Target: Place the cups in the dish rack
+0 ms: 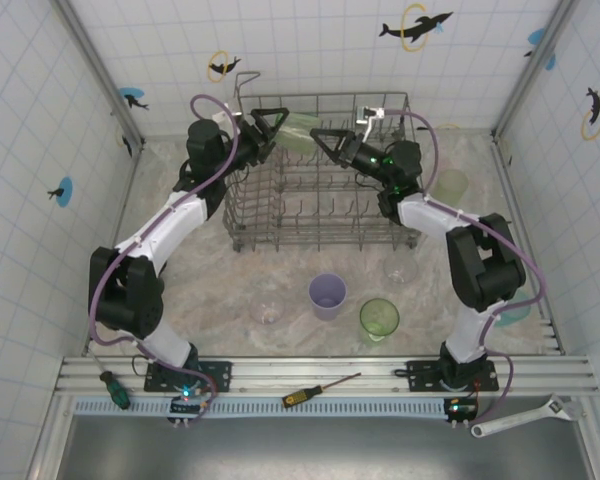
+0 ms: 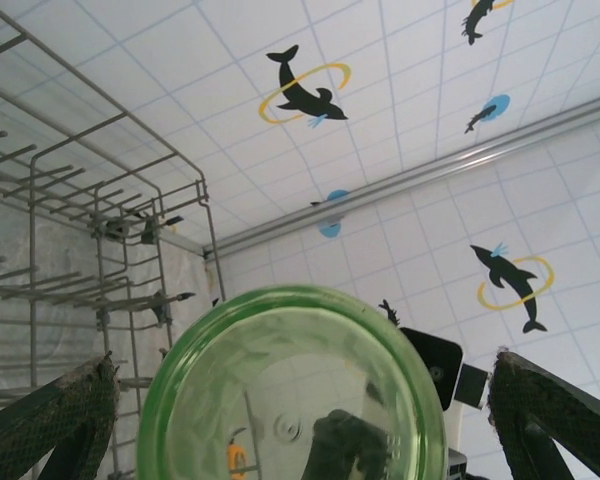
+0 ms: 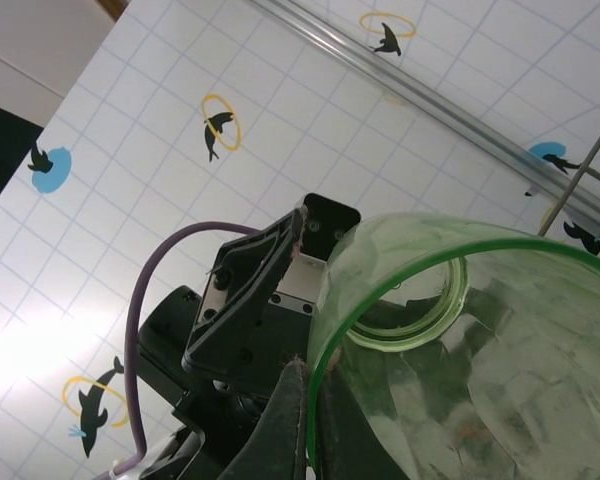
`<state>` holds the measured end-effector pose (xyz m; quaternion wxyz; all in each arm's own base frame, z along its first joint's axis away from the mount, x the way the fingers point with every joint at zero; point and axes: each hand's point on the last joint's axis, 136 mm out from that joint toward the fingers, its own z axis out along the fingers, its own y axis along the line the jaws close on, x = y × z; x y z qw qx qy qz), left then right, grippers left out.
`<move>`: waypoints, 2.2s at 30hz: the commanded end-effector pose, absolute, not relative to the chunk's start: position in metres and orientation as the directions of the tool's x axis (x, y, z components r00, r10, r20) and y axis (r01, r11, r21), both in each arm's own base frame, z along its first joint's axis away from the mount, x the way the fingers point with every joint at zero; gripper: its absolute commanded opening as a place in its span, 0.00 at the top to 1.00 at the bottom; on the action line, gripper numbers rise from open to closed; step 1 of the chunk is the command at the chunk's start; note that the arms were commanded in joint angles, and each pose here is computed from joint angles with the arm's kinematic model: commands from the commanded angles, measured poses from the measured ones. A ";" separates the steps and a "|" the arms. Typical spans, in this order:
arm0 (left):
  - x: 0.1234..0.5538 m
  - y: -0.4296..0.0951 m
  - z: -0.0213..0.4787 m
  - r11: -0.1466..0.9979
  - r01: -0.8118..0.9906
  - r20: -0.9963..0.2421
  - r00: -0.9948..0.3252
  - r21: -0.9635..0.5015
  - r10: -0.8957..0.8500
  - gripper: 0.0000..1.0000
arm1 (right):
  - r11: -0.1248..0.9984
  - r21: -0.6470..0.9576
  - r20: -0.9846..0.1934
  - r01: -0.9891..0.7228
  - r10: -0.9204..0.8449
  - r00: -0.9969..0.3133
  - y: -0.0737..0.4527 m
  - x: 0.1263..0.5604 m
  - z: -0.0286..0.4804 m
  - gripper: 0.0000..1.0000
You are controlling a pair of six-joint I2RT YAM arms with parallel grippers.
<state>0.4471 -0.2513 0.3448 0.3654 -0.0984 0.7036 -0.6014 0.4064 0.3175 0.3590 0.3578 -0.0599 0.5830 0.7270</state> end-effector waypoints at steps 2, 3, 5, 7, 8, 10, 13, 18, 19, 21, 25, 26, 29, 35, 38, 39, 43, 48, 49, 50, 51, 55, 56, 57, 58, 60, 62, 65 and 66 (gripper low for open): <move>0.442 -0.256 0.354 0.215 0.336 -0.397 -0.712 -0.917 -0.579 0.06 | -0.103 0.765 -0.534 -0.635 0.450 -0.716 0.324 0.401 0.367 1.00; 0.442 -0.256 0.354 0.213 0.336 -0.396 -0.714 -0.917 -0.578 0.09 | -0.107 0.766 -0.532 -0.634 0.449 -0.718 0.324 0.402 0.366 1.00; 0.440 -0.258 0.353 0.208 0.338 -0.394 -0.719 -0.918 -0.572 0.17 | -0.115 0.772 -0.521 -0.625 0.447 -0.727 0.326 0.403 0.363 1.00; 0.440 -0.259 0.351 0.204 0.334 -0.389 -0.724 -0.920 -0.570 0.23 | -0.122 0.778 -0.512 -0.617 0.447 -0.734 0.327 0.404 0.360 1.00; 0.439 -0.260 0.351 0.202 0.331 -0.385 -0.726 -0.922 -0.570 0.26 | -0.123 0.781 -0.507 -0.612 0.447 -0.737 0.327 0.404 0.359 1.00; 0.438 -0.262 0.350 0.196 0.331 -0.383 -0.731 -0.923 -0.564 0.29 | -0.120 0.786 -0.502 -0.607 0.450 -0.739 0.326 0.406 0.356 1.00; 0.435 -0.267 0.348 0.190 0.333 -0.381 -0.743 -0.924 -0.550 0.33 | -0.119 0.788 -0.500 -0.604 0.450 -0.740 0.326 0.408 0.355 1.00; 0.433 -0.272 0.346 0.185 0.339 -0.383 -0.748 -0.922 -0.541 0.64 | -0.119 0.793 -0.495 -0.597 0.444 -0.746 0.327 0.408 0.354 0.90; 0.433 -0.272 0.347 0.183 0.342 -0.385 -0.747 -0.922 -0.542 0.75 | -0.116 0.795 -0.495 -0.595 0.444 -0.747 0.326 0.408 0.354 0.86; 0.433 -0.271 0.350 0.180 0.347 -0.387 -0.741 -0.920 -0.549 0.86 | -0.110 0.796 -0.498 -0.596 0.440 -0.747 0.322 0.408 0.354 0.73; 0.437 -0.268 0.361 0.197 0.385 -0.425 -0.704 -0.902 -0.569 1.00 | -0.066 0.809 -0.498 -0.584 0.448 -0.742 0.303 0.408 0.349 0.52; 0.439 -0.268 0.363 0.201 0.393 -0.434 -0.696 -0.897 -0.572 1.00 | -0.052 0.809 -0.502 -0.585 0.457 -0.734 0.296 0.407 0.349 0.47; 0.442 -0.267 0.369 0.211 0.412 -0.452 -0.677 -0.887 -0.580 1.00 | 0.009 0.816 -0.513 -0.578 0.471 -0.717 0.281 0.407 0.344 0.44; 0.456 -0.267 0.375 0.278 0.444 -0.517 -0.627 -0.852 -0.582 1.00 | 0.178 0.817 -0.565 -0.548 0.433 -0.702 0.261 0.401 0.323 0.32; 0.470 -0.263 0.370 0.395 0.447 -0.595 -0.565 -0.803 -0.572 1.00 | 0.320 0.799 -0.602 -0.509 0.408 -0.687 0.243 0.398 0.304 0.29; 0.475 -0.262 0.367 0.429 0.443 -0.616 -0.548 -0.787 -0.565 1.00 | 0.363 0.787 -0.615 -0.499 0.399 -0.680 0.238 0.397 0.299 0.28; 0.496 -0.262 0.352 0.554 0.422 -0.693 -0.502 -0.718 -0.517 1.00 | 0.540 0.703 -0.685 -0.463 0.342 -0.643 0.214 0.391 0.285 0.21; 0.526 -0.275 0.338 0.687 0.406 -0.785 -0.457 -0.603 -0.419 1.00 | 0.714 0.568 -0.753 -0.410 0.249 -0.609 0.188 0.384 0.268 0.11; 0.523 -0.297 0.335 0.703 0.427 -0.806 -0.459 -0.569 -0.374 1.00 | 0.739 0.542 -0.764 -0.401 0.235 -0.601 0.182 0.383 0.265 0.08; 0.528 -0.304 0.333 0.727 0.429 -0.825 -0.449 -0.536 -0.344 1.00 | 0.763 0.518 -0.773 -0.387 0.225 -0.592 0.177 0.382 0.262 0.04; 0.534 -0.309 0.328 0.756 0.424 -0.842 -0.443 -0.499 -0.308 1.00 | 0.783 0.497 -0.782 -0.374 0.217 -0.585 0.171 0.381 0.259 0.01; 0.560 -0.323 0.307 0.848 0.378 -0.884 -0.423 -0.372 -0.199 1.00 | 0.796 0.485 -0.788 -0.363 0.218 -0.576 0.158 0.376 0.256 0.00; 0.564 -0.324 0.304 0.861 0.370 -0.891 -0.416 -0.350 -0.183 1.00 | 0.795 0.485 -0.790 -0.364 0.220 -0.573 0.156 0.375 0.257 0.00; 0.568 -0.322 0.300 0.874 0.360 -0.898 -0.408 -0.326 -0.167 1.00 | 0.799 0.480 -0.794 -0.363 0.219 -0.566 0.152 0.374 0.259 0.00; 0.571 -0.321 0.296 0.887 0.348 -0.904 -0.400 -0.304 -0.153 1.00 | 0.803 0.471 -0.800 -0.366 0.214 -0.561 0.150 0.373 0.260 0.00; 0.576 -0.316 0.288 0.911 0.322 -0.914 -0.386 -0.260 -0.124 1.00 | 0.819 0.447 -0.810 -0.359 0.201 -0.550 0.143 0.372 0.260 0.00; 0.579 -0.312 0.280 0.926 0.305 -0.919 -0.382 -0.221 -0.094 1.00 | 0.840 0.419 -0.819 -0.345 0.185 -0.543 0.136 0.370 0.257 0.00; 0.583 -0.309 0.266 0.943 0.295 -0.925 -0.378 -0.155 -0.034 1.00 | 0.860 0.394 -0.821 -0.323 0.172 -0.544 0.127 0.368 0.249 0.00; 0.583 -0.308 0.261 0.946 0.291 -0.924 -0.382 -0.143 -0.023 1.00 | 0.864 0.392 -0.820 -0.316 0.172 -0.546 0.125 0.368 0.246 0.00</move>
